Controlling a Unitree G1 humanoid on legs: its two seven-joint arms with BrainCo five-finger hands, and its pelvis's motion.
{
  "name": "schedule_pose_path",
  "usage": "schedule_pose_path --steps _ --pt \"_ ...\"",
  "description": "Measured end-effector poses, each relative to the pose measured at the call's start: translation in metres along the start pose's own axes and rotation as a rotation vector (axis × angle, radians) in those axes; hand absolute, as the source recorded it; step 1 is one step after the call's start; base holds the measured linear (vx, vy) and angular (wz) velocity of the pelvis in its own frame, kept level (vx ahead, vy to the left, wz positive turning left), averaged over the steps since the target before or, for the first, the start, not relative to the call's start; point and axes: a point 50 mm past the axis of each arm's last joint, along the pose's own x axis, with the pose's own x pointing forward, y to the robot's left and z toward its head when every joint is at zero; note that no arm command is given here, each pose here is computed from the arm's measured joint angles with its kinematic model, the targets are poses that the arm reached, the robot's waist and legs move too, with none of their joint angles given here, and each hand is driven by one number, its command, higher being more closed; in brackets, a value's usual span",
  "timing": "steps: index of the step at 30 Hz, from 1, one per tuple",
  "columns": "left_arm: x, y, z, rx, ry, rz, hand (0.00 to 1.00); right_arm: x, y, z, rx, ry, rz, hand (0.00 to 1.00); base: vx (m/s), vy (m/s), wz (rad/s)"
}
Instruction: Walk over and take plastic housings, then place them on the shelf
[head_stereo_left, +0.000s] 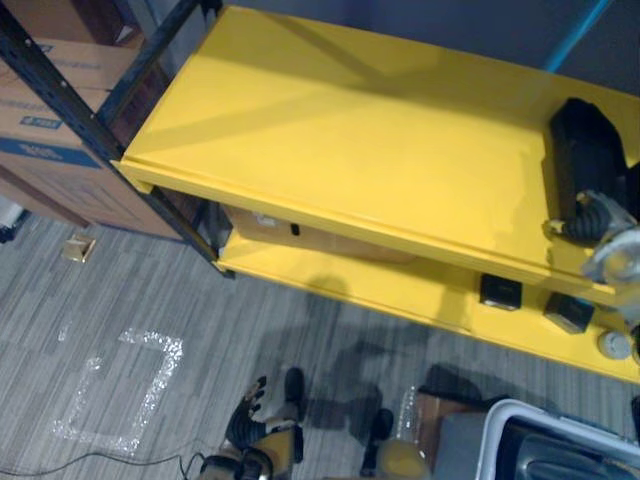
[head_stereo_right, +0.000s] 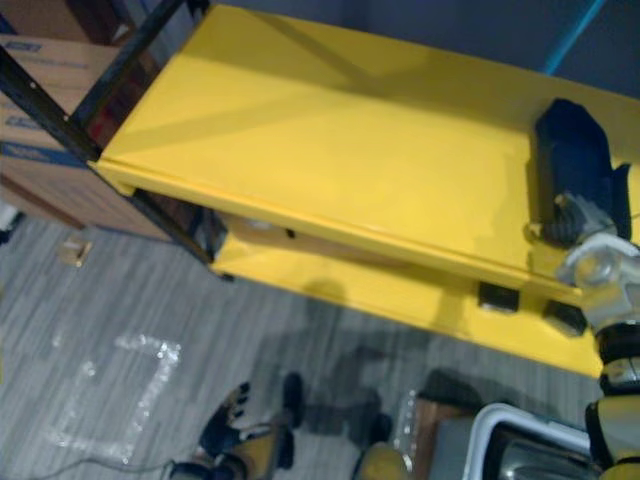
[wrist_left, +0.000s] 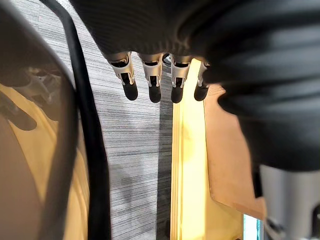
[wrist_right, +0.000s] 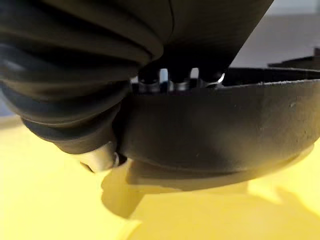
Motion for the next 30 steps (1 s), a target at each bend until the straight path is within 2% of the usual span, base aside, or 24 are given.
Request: schedule_pose_path --steps 16,17,30 --pt "0.0 0.0 0.002 -0.008 -0.032 0.016 0.0 0.008 -0.009 0.005 0.059 0.027 -0.053 1.0 0.0 0.0 0.0" --pt "0.001 0.0 0.003 -0.009 -0.034 0.018 0.0 0.008 -0.011 0.006 0.061 0.028 -0.056 0.0 0.0 0.0 0.0" --pt "0.0 0.0 0.002 -0.033 -0.044 0.032 0.0 0.009 -0.017 0.005 0.077 0.029 -0.145 0.0 0.0 0.0 0.0"
